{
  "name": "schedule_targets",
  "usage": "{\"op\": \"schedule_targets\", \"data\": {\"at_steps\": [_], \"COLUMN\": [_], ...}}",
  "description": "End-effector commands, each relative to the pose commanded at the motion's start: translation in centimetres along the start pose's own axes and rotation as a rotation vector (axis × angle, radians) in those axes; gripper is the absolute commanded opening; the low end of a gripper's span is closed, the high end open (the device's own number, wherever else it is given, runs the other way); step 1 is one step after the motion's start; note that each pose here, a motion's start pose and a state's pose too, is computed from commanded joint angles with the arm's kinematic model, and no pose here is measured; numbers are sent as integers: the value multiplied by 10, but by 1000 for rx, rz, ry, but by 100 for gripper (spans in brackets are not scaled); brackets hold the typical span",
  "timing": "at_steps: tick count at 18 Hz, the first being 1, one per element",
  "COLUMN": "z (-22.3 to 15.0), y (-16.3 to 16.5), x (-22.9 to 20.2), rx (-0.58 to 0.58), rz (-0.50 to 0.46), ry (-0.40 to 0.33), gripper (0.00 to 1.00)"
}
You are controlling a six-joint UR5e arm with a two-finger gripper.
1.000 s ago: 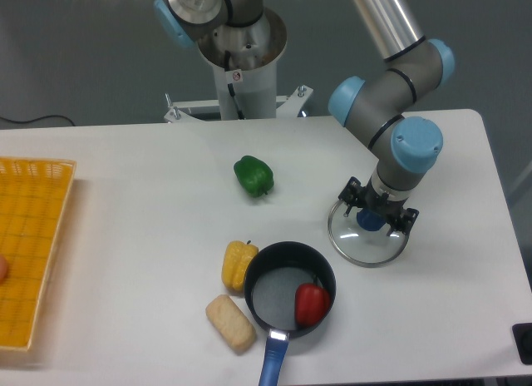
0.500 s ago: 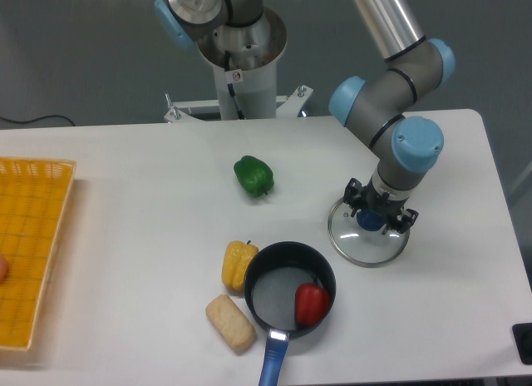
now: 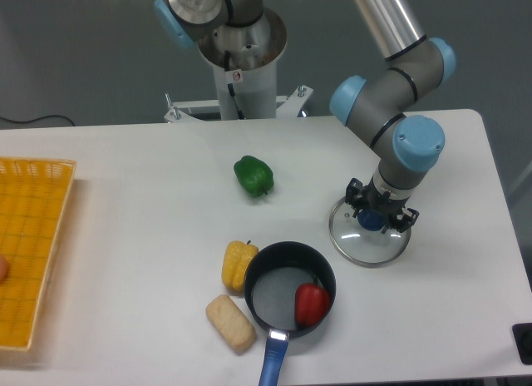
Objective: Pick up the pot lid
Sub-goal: 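Close the gripper on the blue knob of the lid, then lift the glass lid up off the table by its knob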
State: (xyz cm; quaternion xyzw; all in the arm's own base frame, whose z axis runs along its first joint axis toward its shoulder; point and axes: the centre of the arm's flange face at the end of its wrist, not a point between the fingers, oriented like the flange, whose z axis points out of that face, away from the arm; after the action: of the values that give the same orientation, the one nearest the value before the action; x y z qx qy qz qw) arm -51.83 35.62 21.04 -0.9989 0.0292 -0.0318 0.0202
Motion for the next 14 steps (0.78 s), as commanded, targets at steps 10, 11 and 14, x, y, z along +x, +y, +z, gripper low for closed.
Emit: {"op": "schedule_targets", "data": {"at_steps": [10, 11, 14], "z": [-45, -53, -80], "y": [-3, -4, -7], "x": [9, 11, 12], "rx": [6, 2, -11], "rz": [10, 11, 11], "ry": [-38, -26, 13], "gripper": [40, 40, 40]}}
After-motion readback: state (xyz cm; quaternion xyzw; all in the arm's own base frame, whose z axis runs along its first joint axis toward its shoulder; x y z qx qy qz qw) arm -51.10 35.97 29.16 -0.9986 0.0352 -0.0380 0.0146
